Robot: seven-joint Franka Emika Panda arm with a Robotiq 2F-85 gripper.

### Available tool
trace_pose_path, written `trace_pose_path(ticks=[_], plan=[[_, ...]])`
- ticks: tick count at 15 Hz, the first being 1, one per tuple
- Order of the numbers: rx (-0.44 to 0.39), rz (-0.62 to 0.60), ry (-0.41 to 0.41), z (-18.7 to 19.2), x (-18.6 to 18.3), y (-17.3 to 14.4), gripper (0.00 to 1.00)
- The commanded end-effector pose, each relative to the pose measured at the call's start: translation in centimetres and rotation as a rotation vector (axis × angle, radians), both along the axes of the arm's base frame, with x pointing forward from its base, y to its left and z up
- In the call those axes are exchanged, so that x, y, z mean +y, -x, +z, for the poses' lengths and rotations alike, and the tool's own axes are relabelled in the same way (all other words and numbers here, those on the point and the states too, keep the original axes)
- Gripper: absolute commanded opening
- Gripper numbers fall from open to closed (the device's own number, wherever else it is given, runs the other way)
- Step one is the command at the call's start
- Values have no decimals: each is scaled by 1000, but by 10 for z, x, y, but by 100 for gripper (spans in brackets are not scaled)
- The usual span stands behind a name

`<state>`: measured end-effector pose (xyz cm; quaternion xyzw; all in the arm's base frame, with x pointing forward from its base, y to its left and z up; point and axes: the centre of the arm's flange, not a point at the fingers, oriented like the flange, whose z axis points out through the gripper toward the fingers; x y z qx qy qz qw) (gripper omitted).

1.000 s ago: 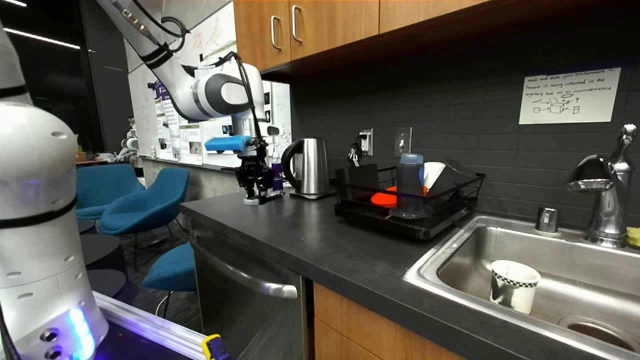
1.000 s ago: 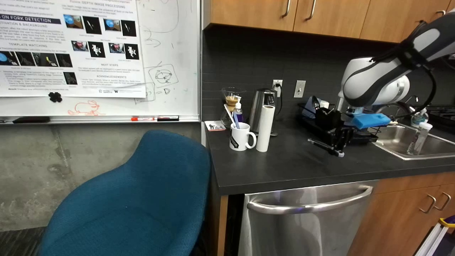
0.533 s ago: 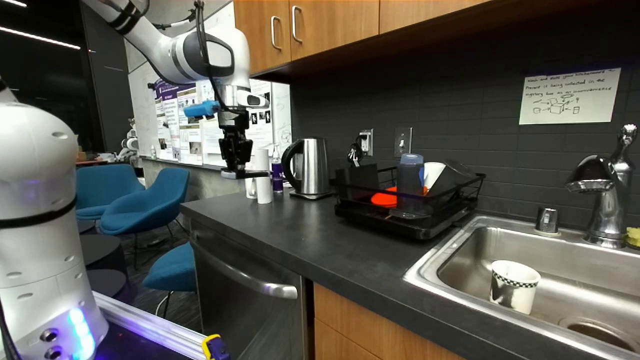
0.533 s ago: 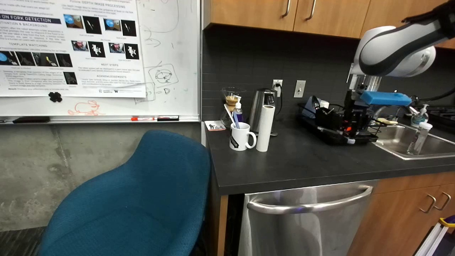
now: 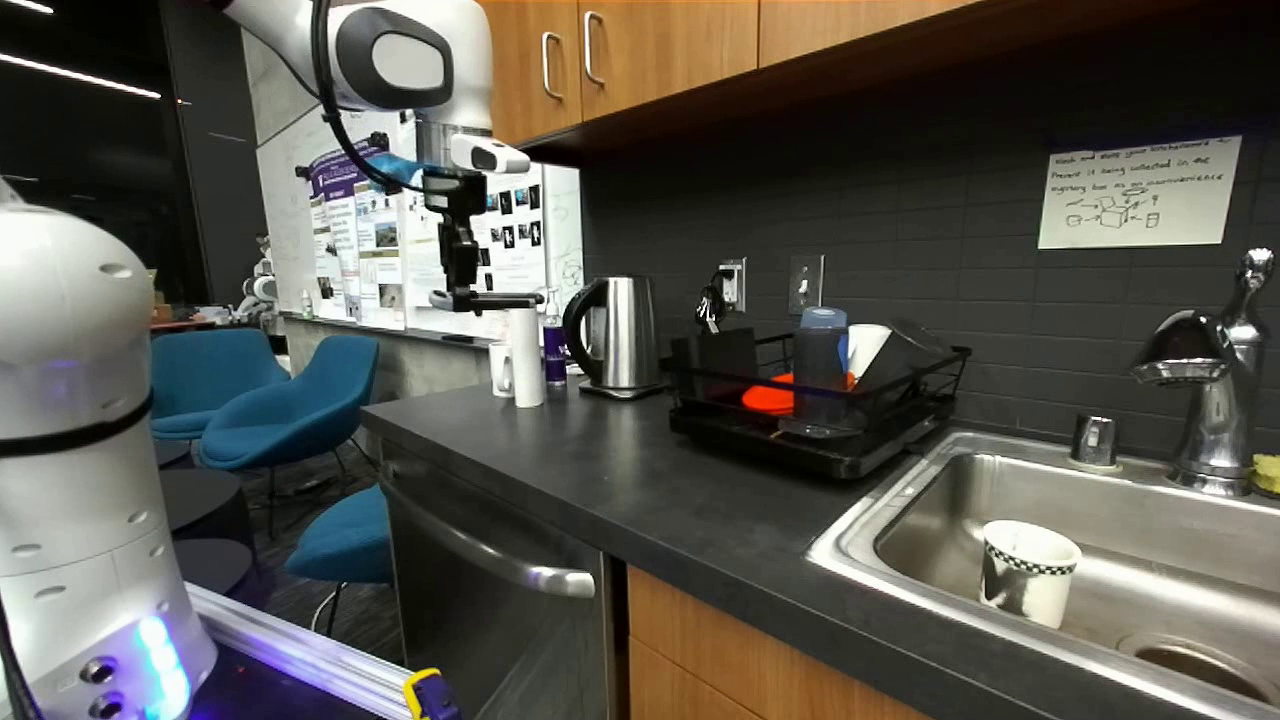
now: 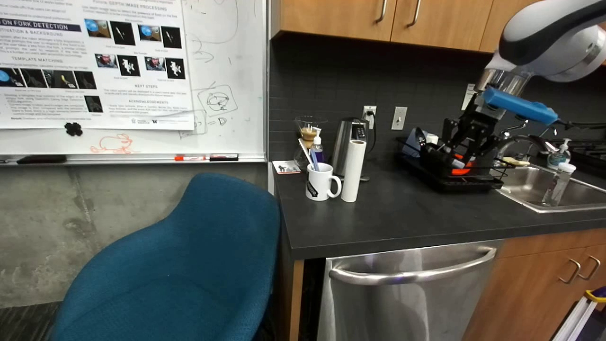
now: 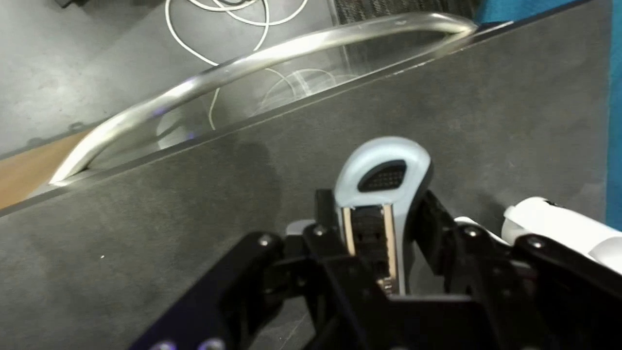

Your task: Put the black object inside the drying rack

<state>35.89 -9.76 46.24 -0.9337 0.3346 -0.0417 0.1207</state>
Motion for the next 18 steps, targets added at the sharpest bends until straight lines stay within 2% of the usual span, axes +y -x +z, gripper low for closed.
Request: trace_pose_path(ticks=[1,9,18], plan=[[-64,-144,-80,16,-12,5,18],[-133,-458,-315,30,-60,27,18],[-177,-693,-531,44,-99,35,18]])
